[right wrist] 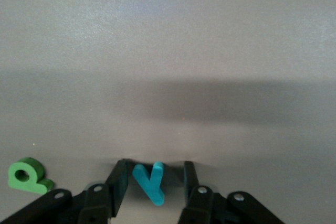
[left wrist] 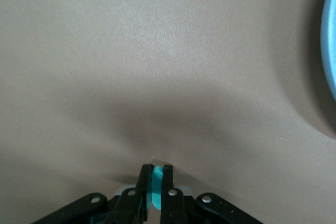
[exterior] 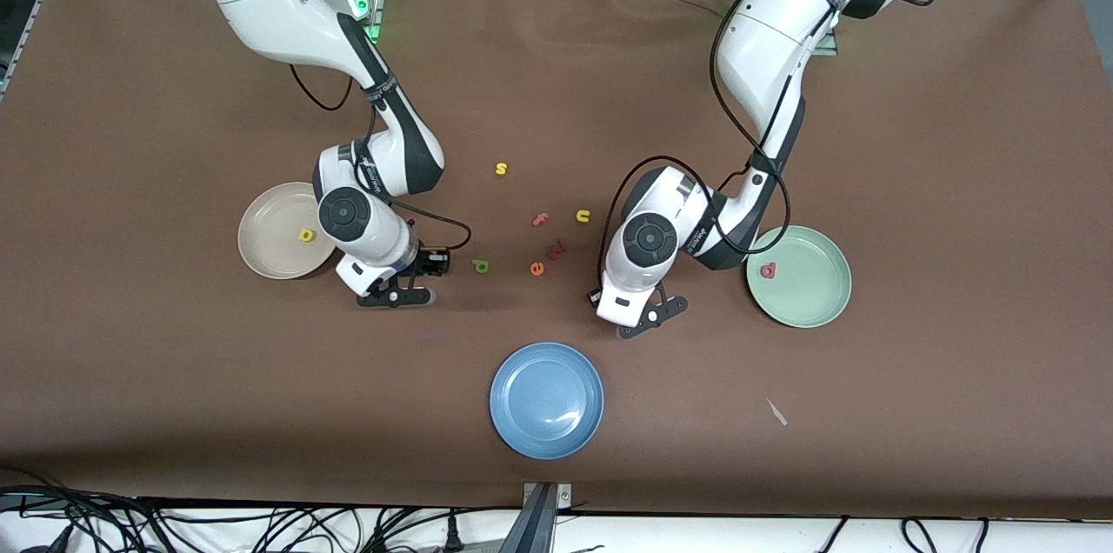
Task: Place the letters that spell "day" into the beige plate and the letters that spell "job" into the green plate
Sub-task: 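Drop the cyan y on the white plate while the left gripper drops teal l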
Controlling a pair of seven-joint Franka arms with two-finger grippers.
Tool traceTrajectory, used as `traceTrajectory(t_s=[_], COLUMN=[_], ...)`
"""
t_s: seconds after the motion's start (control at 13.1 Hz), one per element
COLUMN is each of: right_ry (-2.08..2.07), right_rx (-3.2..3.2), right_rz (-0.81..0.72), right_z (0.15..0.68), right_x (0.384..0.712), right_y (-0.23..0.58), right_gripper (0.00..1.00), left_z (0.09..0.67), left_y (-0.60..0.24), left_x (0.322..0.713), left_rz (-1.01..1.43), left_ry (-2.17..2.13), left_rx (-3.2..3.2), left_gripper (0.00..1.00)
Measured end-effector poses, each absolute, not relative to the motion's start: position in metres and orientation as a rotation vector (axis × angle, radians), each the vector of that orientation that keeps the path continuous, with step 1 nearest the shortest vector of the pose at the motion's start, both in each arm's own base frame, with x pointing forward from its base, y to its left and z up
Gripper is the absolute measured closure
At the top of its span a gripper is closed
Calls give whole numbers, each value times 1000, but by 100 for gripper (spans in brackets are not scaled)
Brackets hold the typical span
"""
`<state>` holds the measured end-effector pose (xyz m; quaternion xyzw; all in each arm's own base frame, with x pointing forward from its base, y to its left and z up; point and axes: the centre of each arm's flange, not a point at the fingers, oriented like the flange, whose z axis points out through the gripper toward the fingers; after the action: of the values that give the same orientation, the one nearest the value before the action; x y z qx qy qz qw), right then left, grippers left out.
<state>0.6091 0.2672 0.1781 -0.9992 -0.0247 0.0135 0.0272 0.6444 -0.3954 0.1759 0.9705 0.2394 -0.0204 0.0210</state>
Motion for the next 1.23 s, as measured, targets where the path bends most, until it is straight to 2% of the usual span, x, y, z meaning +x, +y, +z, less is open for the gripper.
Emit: traceTrajectory(t_s=[0.08, 0.15, 0.31, 0.77, 1.23], right_ry=[-76, -76, -78, -60, -99], right_rx=[-3086, -3085, -3084, -3058, -3087], right_rz=[40, 40, 38, 53, 149], right_z=[179, 179, 179, 185, 224], right_x=[609, 609, 610, 611, 627], right_y=[267, 268, 269, 277, 243], right_gripper=[57, 57, 71, 74, 74], left_z=[178, 182, 199, 234, 249], left_y=[-391, -383, -357, -246, -154], left_x=[647, 650, 662, 696, 695], left_rz=[-69, -95, -153, -313, -495], left_ry=[706, 649, 535, 137, -190], left_rx=[3025, 3055, 3104, 3209, 3215], left_gripper=[92, 92, 92, 92, 92])
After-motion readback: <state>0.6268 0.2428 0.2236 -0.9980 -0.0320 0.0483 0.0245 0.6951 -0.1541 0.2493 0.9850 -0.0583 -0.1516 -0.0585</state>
